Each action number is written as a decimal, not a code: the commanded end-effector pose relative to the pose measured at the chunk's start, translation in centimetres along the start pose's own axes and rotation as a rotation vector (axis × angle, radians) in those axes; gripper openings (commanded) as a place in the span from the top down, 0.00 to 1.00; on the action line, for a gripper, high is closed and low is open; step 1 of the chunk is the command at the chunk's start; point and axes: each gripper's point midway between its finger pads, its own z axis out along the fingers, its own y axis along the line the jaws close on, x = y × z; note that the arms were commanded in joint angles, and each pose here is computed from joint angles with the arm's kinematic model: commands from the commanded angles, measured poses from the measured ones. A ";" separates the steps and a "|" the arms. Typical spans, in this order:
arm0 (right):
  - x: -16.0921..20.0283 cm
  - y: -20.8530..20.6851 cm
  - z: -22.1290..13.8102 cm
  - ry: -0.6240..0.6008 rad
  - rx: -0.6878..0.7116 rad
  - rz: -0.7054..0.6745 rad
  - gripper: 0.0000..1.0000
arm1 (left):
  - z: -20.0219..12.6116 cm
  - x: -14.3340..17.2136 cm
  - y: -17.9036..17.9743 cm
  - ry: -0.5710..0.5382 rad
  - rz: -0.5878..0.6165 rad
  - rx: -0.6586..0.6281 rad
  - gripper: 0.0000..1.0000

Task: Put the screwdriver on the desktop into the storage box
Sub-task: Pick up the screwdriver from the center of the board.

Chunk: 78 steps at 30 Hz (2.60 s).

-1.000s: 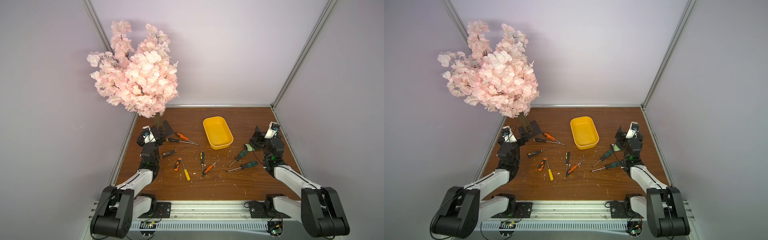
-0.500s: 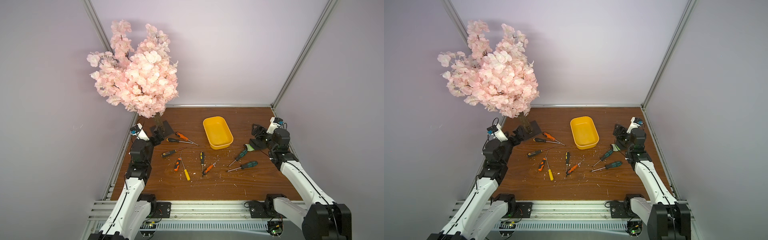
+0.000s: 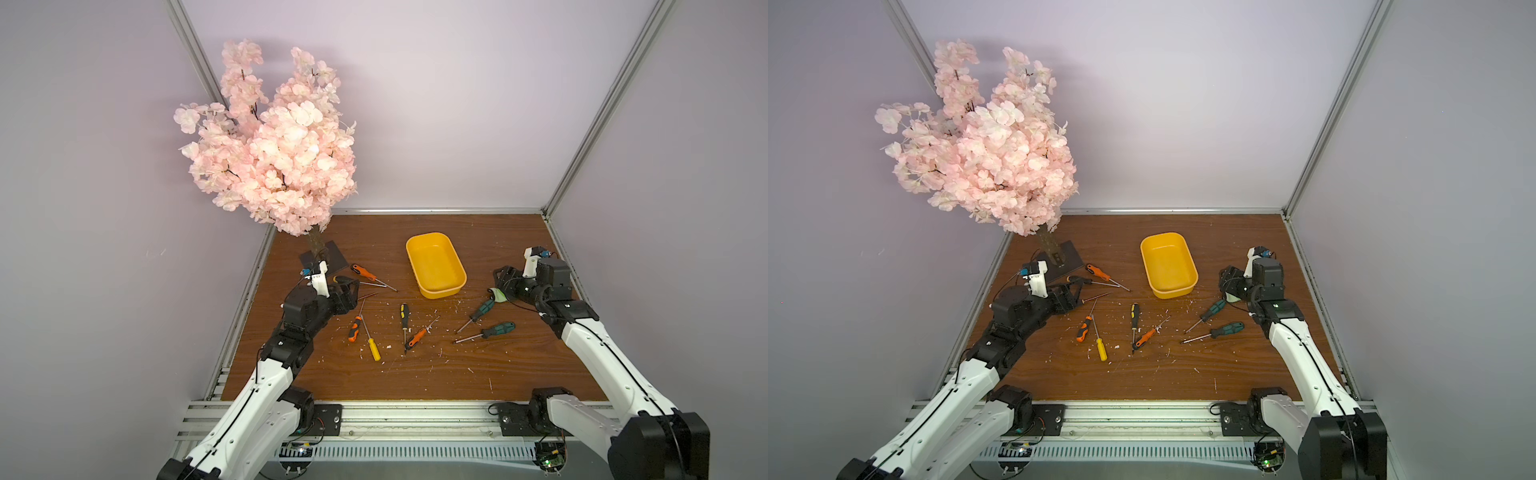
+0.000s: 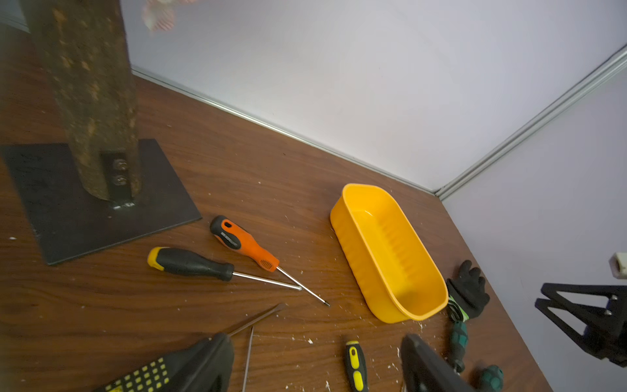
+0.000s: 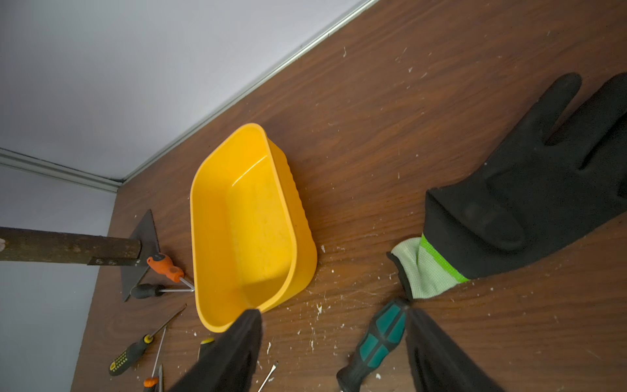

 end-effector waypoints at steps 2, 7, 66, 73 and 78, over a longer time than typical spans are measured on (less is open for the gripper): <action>1.2 0.4 -0.2 0.052 0.008 0.019 0.28 | 0.7 1.0 -2.9 0.049 0.025 0.070 0.15; 4.1 0.4 1.5 0.135 0.009 0.048 0.27 | 2.0 2.6 -5.4 0.094 0.028 0.138 0.01; 14.6 -4.2 8.8 0.335 0.284 0.225 0.73 | 2.3 5.8 -5.6 0.169 0.028 0.088 0.09; 10.9 -0.9 8.0 0.226 0.157 0.269 0.74 | 2.5 5.4 -5.9 0.162 0.035 0.092 0.09; 7.6 1.1 6.4 0.135 0.095 0.274 0.75 | 2.7 5.1 -6.2 0.160 0.045 0.091 0.09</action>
